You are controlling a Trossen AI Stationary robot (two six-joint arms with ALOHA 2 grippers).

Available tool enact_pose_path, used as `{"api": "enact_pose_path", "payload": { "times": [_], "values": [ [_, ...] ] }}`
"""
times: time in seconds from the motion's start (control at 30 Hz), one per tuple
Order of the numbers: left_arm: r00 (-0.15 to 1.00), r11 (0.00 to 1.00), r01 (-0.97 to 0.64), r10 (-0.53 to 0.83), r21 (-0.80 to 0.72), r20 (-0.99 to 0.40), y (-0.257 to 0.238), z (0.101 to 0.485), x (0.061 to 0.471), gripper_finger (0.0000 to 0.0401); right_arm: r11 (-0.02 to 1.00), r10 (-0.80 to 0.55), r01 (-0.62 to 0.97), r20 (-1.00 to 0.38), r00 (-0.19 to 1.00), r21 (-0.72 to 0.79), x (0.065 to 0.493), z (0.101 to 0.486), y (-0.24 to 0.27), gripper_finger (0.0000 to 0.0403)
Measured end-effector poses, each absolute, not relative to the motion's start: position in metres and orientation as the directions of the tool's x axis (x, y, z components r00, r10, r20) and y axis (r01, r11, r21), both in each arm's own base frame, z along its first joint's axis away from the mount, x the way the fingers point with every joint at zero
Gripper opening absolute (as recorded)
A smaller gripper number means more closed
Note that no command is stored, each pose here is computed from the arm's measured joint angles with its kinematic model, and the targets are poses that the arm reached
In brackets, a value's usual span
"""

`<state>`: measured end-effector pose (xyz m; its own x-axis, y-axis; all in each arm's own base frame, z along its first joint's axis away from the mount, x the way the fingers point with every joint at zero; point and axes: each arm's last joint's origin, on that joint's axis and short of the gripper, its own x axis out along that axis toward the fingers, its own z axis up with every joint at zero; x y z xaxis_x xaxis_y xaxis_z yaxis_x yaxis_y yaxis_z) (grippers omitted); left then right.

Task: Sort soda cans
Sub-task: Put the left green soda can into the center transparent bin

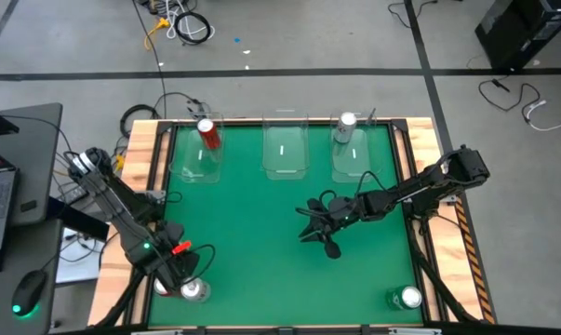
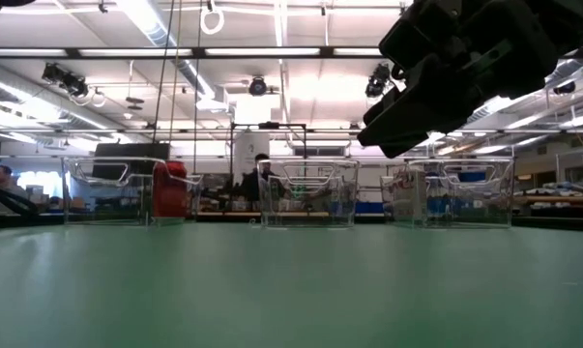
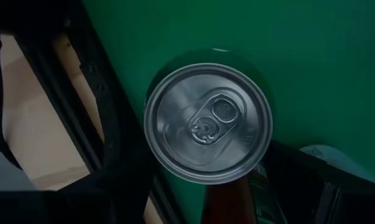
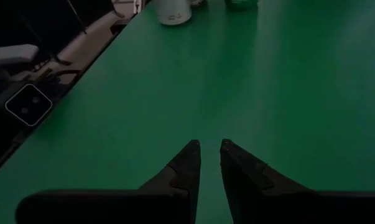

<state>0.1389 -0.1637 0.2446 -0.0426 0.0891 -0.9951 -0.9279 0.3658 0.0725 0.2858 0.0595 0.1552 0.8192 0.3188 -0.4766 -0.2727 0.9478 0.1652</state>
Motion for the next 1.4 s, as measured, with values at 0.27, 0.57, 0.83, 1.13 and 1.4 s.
{"api": "enact_pose_path", "payload": {
  "times": [0.27, 0.57, 0.83, 1.13, 1.4],
  "values": [
    [-0.006, 0.403, -0.914, 0.084, 0.040, -0.996, -0.171, 0.253, 0.137, 0.0291, 0.953, 0.303, -0.263, -0.442, 0.844, 0.152, 0.288, 0.159, 0.060, 0.0092],
    [0.102, 0.519, -0.855, 0.147, -0.011, -0.984, -0.171, 0.244, 0.135, 0.0251, 0.955, 0.294, -0.252, -0.403, 0.867, 0.154, 0.290, 0.163, 0.060, 0.0140],
    [0.123, 0.561, -0.828, 0.150, -0.018, -0.981, -0.173, 0.247, 0.137, 0.0205, 0.954, 0.294, -0.246, -0.397, 0.869, 0.169, 0.290, 0.163, 0.060, 0.0140],
    [0.006, 0.556, -0.831, 0.012, 0.002, -1.000, -0.181, 0.255, 0.135, 0.0164, 0.954, 0.294, -0.245, -0.397, 0.869, 0.170, 0.290, 0.163, 0.060, 0.0140],
    [-0.105, 0.458, -0.877, 0.110, 0.144, -0.988, -0.170, 0.253, 0.126, 0.0058, 0.955, 0.294, -0.245, -0.400, 0.868, 0.170, 0.290, 0.163, 0.060, 0.0130]
  ]
}}
